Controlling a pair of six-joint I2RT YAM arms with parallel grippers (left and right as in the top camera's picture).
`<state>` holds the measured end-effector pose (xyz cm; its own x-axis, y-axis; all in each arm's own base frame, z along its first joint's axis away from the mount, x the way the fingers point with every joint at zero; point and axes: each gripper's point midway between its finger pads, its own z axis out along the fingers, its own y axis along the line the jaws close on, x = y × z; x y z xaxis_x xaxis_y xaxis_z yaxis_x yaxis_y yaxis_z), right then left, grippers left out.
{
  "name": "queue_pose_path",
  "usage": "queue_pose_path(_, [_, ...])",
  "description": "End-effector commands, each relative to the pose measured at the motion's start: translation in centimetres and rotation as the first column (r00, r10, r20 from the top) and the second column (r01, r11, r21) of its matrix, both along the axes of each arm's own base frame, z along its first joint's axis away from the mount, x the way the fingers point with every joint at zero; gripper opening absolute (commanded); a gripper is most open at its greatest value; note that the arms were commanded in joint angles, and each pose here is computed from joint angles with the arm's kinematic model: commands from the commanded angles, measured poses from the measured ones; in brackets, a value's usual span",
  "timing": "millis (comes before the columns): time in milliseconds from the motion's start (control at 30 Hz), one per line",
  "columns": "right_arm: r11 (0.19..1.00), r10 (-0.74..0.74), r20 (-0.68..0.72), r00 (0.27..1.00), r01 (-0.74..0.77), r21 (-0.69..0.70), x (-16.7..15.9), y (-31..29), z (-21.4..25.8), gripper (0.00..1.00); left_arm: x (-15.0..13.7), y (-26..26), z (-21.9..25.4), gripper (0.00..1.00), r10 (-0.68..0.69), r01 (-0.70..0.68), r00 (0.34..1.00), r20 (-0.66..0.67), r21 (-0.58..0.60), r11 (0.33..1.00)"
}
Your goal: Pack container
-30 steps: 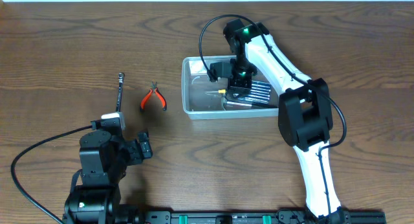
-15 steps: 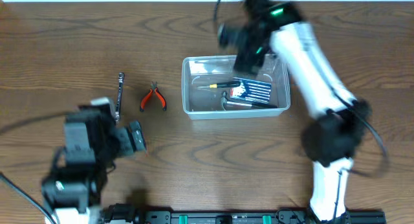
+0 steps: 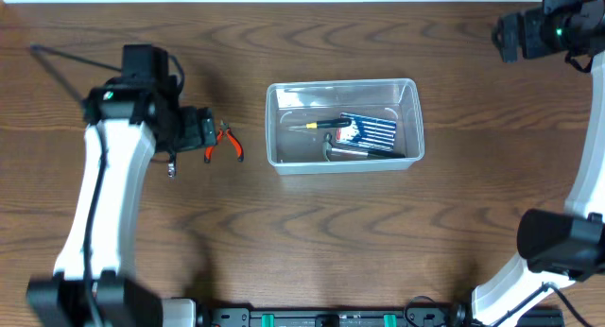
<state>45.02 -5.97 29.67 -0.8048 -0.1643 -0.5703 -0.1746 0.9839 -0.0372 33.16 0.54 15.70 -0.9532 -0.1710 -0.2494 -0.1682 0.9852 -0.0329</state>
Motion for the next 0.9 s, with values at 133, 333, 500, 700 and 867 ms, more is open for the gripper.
queue_pose_path(133, [0.998, -0.043, -0.028, 0.999, 0.044, 0.038, 0.1, -0.3, -0.9, 0.99, 2.7, 0.4, -6.5, 0.98, -0.139, 0.143, 0.982, -0.126, 0.029, 0.989])
queue_pose_path(333, [0.998, -0.044, -0.024, 0.999, 0.045, 0.035, 0.2, -0.3, -0.8, 0.99, 3.1, 0.3, -10.4, 0.98, -0.232, 0.241, 0.951, -0.207, 0.021, 0.97])
queue_pose_path(500, [0.998, -0.045, -0.025, 0.999, 0.046, 0.034, 0.2, -0.3, -0.9, 0.99, 3.8, 0.4, -12.7, 0.98, -0.277, 0.289, 0.933, -0.229, 0.017, 0.957])
queue_pose_path(700, [0.998, -0.05, -0.03, 0.998, 0.051, 0.027, 0.1, -0.5, -0.9, 0.99, 4.9, 0.5, -14.6, 0.98, -0.299, 0.312, 0.929, -0.22, 0.025, 0.95])
queue_pose_path(867, [0.997, -0.078, -0.036, 0.996, 0.077, -0.014, 0.0, -1.3, -1.1, 0.99, 5.3, 0.5, -15.8, 0.98, -0.299, 0.312, 0.928, -0.221, 0.024, 0.95])
